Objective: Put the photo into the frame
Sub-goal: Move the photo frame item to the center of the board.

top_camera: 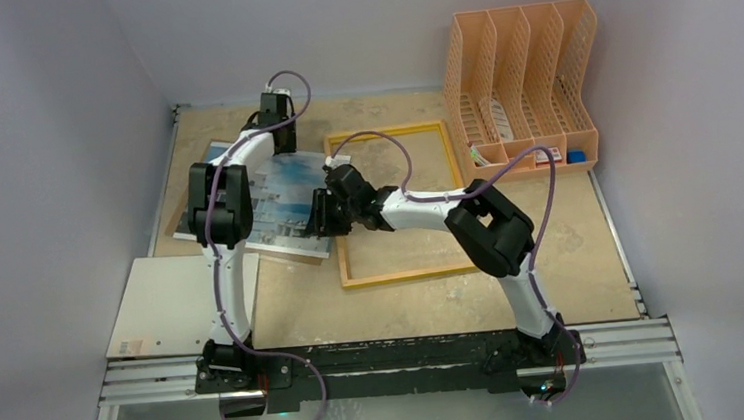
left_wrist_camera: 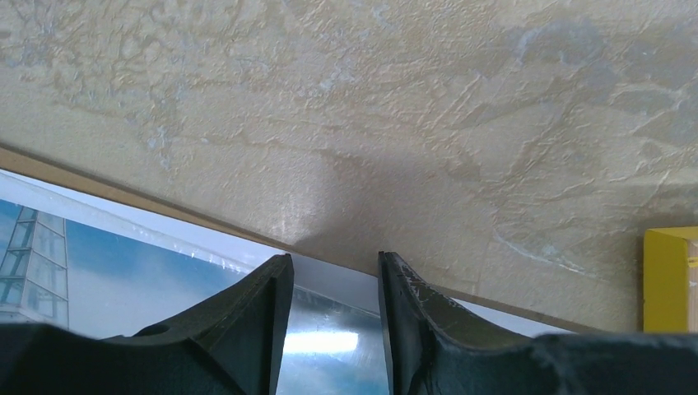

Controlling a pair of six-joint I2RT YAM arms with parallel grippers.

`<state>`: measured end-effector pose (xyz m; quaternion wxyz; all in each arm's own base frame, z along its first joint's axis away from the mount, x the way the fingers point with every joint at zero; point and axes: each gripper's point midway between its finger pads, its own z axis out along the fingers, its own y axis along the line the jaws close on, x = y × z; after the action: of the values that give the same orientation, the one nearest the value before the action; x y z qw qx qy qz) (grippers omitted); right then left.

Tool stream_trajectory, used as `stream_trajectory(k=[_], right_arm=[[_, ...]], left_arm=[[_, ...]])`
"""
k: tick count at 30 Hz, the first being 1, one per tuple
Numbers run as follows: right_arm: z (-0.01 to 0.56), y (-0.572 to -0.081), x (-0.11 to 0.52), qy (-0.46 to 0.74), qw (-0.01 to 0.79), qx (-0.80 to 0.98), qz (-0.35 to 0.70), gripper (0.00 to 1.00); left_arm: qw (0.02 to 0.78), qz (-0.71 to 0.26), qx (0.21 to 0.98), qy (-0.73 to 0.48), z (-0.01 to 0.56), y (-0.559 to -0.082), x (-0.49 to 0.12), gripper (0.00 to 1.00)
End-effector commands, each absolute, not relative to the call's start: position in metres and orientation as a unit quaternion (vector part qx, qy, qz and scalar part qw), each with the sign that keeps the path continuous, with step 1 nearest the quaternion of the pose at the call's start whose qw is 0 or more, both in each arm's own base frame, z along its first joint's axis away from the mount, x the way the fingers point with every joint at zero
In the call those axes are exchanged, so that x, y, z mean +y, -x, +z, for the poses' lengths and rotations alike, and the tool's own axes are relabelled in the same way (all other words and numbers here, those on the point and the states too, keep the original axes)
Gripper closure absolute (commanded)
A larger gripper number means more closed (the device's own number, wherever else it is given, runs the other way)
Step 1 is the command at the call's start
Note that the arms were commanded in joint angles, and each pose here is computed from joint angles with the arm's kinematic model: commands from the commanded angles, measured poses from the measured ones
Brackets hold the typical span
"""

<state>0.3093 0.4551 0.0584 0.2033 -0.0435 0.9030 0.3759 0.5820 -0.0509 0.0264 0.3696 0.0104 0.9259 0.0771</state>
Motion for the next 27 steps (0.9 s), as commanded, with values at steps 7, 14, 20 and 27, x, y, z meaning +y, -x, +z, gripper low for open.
stream_trajectory(k=[7, 14, 20, 27], right_arm=[[0.073, -0.291, 0.477, -0.034, 0.177, 0.888, 0.422, 0.53], [0.072, -0.264, 0.48, -0.073, 0.173, 0.885, 0.426, 0.52], [0.065, -0.25, 0.476, -0.106, 0.161, 0.883, 0.428, 0.52], [0.054, -0.242, 0.477, -0.128, 0.147, 0.882, 0.429, 0.52]], left_arm=[[0.282, 0.116, 0.952, 0.033, 0.036, -0.534, -0.02, 0.48], [0.296, 0.14, 0.938, 0.116, 0.069, -0.509, -0.007, 0.34], [0.316, 0.11, 0.924, 0.186, 0.085, -0.47, -0.008, 0.3], [0.334, 0.092, 0.908, 0.238, 0.079, -0.434, -0.006, 0.34]])
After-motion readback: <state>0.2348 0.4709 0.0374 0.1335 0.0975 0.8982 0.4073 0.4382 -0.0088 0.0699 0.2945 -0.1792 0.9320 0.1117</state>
